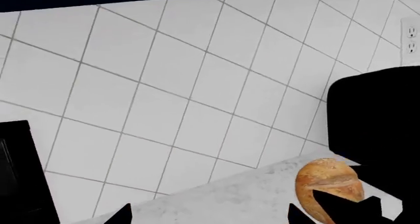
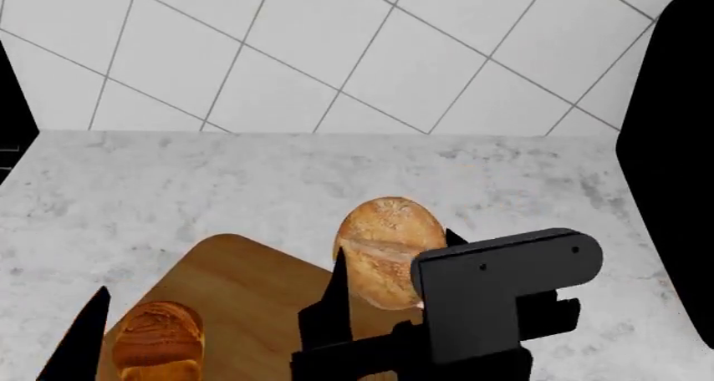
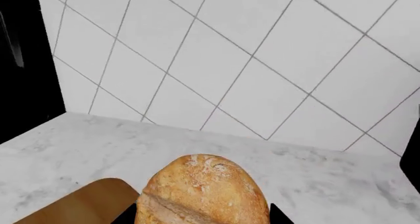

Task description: Place all breads on the cutting board.

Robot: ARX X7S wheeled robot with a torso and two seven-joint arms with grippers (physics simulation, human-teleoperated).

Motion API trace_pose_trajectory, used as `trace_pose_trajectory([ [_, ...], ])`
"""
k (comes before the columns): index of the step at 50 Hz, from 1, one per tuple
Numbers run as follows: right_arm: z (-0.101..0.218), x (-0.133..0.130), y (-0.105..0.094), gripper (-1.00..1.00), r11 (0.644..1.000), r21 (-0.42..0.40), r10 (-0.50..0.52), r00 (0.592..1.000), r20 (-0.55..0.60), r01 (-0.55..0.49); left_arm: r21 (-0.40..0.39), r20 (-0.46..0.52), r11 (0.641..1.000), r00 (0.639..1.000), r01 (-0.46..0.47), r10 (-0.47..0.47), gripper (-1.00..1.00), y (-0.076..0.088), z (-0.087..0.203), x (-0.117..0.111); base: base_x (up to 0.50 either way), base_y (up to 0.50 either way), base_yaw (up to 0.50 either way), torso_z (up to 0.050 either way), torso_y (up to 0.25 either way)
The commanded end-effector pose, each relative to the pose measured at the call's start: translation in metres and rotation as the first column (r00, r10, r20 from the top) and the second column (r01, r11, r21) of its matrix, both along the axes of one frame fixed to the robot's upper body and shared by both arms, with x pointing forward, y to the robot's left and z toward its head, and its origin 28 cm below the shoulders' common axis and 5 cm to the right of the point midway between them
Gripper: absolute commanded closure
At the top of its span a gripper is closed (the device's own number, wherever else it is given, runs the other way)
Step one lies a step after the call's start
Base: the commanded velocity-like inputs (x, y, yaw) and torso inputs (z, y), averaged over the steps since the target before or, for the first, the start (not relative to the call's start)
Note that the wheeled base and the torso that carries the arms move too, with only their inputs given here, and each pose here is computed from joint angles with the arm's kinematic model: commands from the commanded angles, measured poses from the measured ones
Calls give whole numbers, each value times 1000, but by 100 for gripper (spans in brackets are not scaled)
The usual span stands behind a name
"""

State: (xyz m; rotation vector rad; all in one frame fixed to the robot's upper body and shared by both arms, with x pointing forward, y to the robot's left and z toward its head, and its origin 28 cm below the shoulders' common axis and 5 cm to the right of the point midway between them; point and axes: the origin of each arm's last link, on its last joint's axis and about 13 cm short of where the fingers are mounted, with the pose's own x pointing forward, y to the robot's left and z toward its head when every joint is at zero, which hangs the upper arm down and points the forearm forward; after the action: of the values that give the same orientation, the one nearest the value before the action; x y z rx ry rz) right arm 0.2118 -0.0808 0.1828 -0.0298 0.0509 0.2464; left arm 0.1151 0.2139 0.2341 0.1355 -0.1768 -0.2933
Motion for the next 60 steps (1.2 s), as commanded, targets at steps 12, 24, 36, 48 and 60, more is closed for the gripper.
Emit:
trace_pose_trajectory([
  [12,-35,59,10,100,982,177,129,914,-385,-64,-39,50,997,997,-65,67,-100,20,2,-16,0,0,0,0,0],
  [24,-42,48,14,100,986,162,119,851,-512,-40,-33,20,996,996,-87,88,-100,19,3,-15,0,0,0,0,0],
  [36,-43,34,23,100,988,116,150,835,-529,-104,-41,19,995,996,-90,91,-100,20,2,-16,0,0,0,0,0],
  [48,-35,19,23,-100,985,75,173,838,-518,-156,-43,18,994,995,-101,102,-100,20,2,-16,0,0,0,0,0],
  [60,16,-20,11,-100,988,33,156,933,-324,-154,-41,9,994,995,-99,100,-100,20,2,-16,0,0,0,0,0],
])
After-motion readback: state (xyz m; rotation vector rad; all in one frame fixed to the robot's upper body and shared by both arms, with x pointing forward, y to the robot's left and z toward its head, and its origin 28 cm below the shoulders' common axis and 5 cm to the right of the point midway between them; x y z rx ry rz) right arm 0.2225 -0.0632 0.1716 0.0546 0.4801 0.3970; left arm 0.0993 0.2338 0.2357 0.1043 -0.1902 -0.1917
